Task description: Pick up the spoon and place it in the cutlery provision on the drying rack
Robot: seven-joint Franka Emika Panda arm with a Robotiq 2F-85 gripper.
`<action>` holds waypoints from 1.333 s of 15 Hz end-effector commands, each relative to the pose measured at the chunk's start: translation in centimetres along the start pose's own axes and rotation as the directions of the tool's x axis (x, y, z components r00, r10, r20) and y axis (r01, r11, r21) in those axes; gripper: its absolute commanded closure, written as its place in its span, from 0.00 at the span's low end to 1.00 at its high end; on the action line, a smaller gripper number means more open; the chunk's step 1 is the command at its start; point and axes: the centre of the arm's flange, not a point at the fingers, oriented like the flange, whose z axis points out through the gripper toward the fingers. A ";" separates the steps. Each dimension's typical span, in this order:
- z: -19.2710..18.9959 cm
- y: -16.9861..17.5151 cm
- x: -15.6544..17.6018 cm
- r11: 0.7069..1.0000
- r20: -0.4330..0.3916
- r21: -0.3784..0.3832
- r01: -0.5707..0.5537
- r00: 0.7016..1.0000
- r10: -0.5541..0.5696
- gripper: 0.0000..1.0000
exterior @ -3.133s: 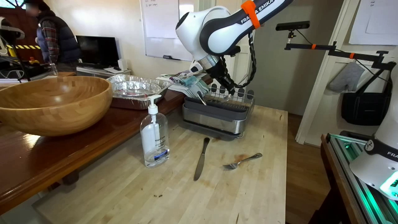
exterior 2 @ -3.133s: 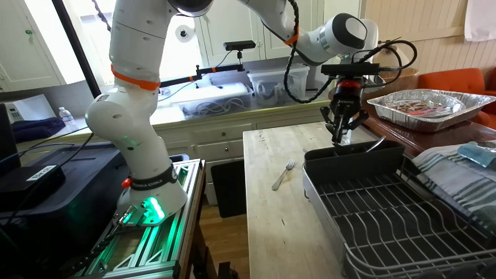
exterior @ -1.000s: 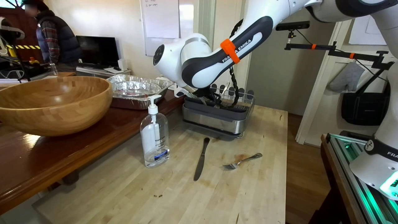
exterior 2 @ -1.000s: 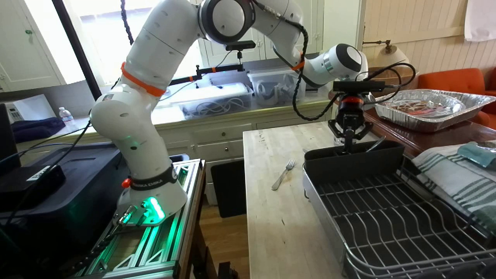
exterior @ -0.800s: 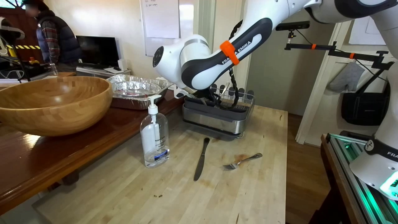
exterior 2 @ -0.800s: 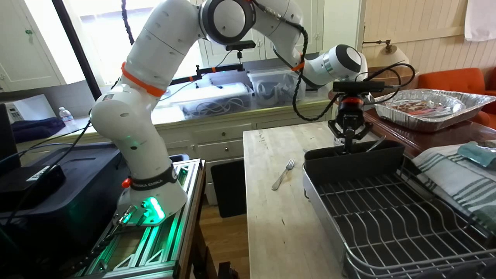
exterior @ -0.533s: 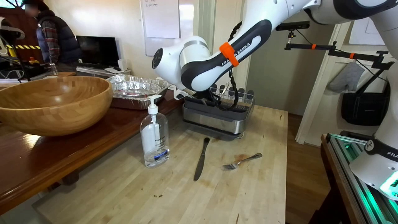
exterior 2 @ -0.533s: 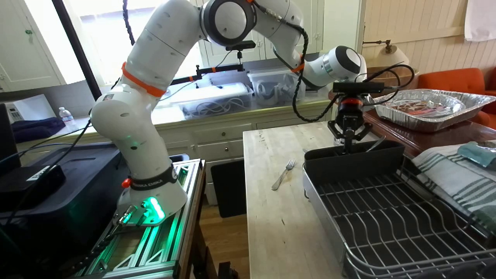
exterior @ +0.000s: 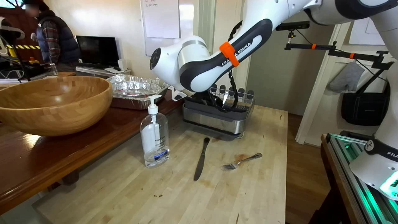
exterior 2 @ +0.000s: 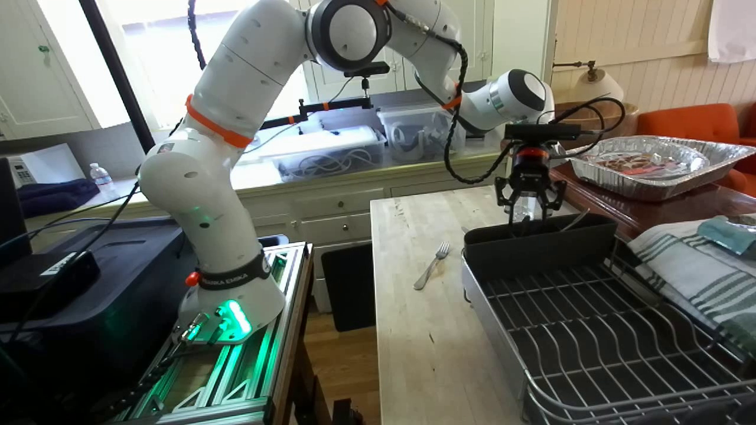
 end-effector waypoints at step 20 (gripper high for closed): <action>-8.7 -5.5 -7.2 0.973 -0.253 0.058 -0.225 0.939 0.232 0.00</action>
